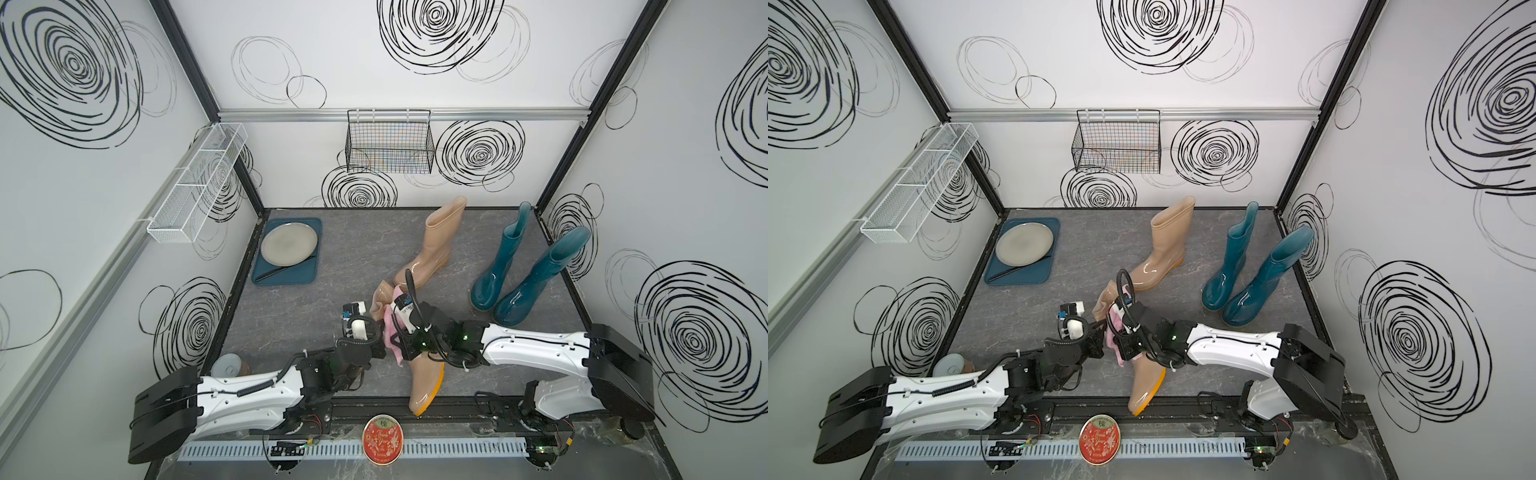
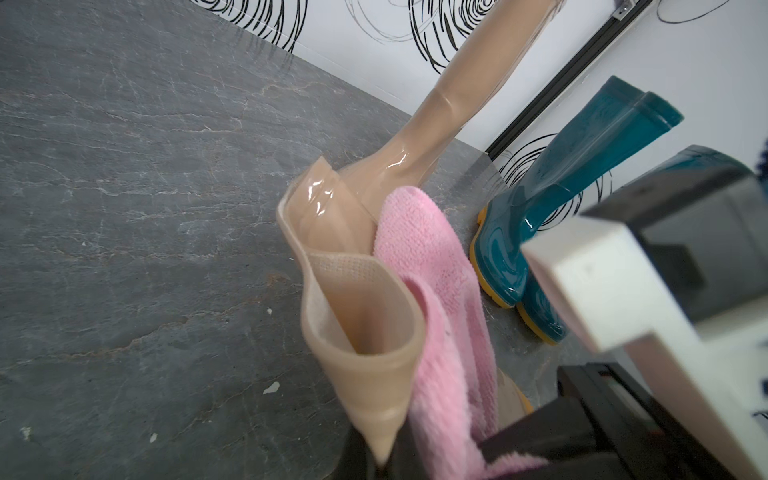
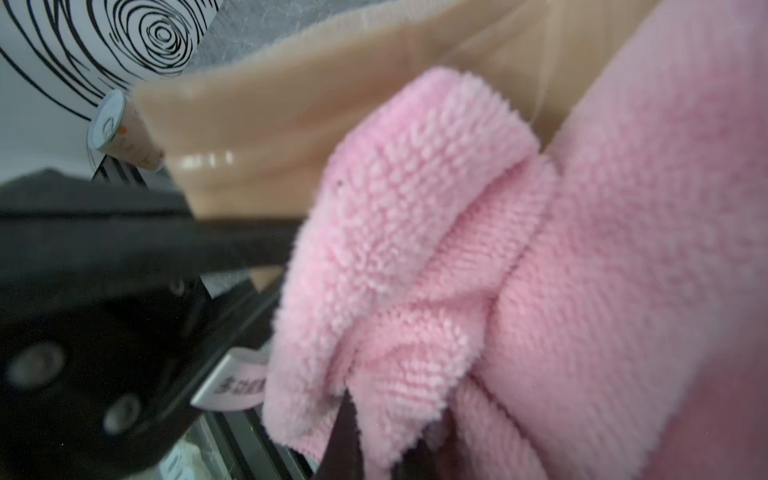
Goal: Wipe the rubber boots with a cloth
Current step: Wipe the dirt off the rubber boot, then pick up the rubber boot from the center of the board.
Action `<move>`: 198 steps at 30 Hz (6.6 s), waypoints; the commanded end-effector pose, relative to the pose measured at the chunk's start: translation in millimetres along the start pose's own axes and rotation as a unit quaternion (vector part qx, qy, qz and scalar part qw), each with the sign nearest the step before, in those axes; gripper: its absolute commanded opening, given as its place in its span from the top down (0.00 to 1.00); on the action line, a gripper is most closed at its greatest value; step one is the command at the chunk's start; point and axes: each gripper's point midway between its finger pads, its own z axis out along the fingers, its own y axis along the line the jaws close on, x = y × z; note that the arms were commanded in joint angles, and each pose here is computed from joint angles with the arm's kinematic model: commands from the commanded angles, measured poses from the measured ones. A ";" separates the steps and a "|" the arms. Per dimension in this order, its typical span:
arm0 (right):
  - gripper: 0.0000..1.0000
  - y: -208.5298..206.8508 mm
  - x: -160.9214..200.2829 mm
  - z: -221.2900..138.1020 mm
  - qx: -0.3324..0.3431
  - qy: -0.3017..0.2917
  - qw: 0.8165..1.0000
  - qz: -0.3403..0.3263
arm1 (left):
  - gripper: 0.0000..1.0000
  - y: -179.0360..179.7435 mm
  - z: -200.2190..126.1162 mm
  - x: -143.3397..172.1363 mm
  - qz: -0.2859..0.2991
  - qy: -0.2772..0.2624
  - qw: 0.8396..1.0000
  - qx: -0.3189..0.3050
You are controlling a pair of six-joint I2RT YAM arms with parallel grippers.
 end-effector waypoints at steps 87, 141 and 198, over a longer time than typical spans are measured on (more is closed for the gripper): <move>1.00 -165.9 -39.3 -46.2 0.107 -0.062 0.969 0.216 | 1.00 1.3 6.1 -26.7 -0.037 -0.044 0.998 0.020; 1.00 -54.4 -27.7 -6.0 0.035 0.010 0.998 0.054 | 1.00 -4.3 9.6 -30.1 -0.019 -0.054 0.998 -0.009; 1.00 -64.2 -81.0 -238.0 0.166 -0.289 0.939 0.084 | 1.00 -87.0 -10.5 -135.2 0.016 -0.140 0.987 0.072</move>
